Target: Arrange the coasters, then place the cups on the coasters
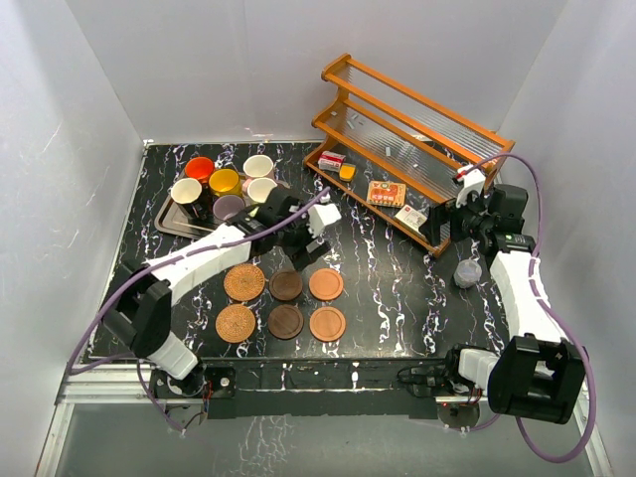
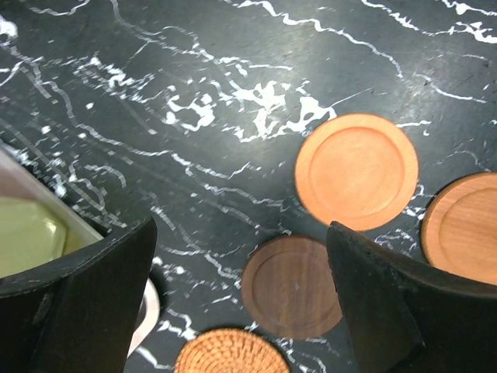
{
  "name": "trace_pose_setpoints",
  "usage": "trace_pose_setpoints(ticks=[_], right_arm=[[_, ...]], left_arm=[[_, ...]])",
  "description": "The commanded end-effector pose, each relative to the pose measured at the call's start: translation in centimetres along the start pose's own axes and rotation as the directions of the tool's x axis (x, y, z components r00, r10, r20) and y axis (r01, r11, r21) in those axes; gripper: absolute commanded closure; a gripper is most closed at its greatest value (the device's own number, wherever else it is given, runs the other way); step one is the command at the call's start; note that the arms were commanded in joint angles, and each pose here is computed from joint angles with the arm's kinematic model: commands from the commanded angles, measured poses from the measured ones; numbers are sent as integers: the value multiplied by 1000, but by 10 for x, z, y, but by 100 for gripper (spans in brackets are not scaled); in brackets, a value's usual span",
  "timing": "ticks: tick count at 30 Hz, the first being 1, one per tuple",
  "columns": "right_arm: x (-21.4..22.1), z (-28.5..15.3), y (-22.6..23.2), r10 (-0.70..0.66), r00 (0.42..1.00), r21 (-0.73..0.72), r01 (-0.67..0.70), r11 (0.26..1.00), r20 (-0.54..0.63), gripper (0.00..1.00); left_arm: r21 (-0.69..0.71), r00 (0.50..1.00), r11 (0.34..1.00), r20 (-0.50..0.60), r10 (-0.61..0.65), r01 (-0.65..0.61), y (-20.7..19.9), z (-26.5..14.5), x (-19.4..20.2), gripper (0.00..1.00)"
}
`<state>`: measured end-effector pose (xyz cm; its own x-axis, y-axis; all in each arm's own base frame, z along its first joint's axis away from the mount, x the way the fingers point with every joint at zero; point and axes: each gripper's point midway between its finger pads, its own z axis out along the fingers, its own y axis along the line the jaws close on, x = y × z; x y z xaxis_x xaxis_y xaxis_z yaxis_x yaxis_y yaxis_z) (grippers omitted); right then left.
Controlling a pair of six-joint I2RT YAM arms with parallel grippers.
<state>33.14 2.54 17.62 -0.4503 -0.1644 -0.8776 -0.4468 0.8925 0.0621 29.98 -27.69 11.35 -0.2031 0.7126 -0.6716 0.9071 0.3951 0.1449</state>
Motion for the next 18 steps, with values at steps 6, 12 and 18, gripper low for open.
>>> trace_pose_setpoints(ticks=[6,12,18], right_arm=[[-61,4,-9,-83,996,25,82,996,26,2],[-96,16,1,-149,986,22,148,989,69,2],[-120,20,10,-187,975,36,184,982,120,2]], left_arm=[[-69,1000,997,-8,-30,30,40,-61,26,10],[-244,971,942,123,-206,231,100,-100,17,9],[-453,894,775,299,-335,442,179,-160,12,5]])
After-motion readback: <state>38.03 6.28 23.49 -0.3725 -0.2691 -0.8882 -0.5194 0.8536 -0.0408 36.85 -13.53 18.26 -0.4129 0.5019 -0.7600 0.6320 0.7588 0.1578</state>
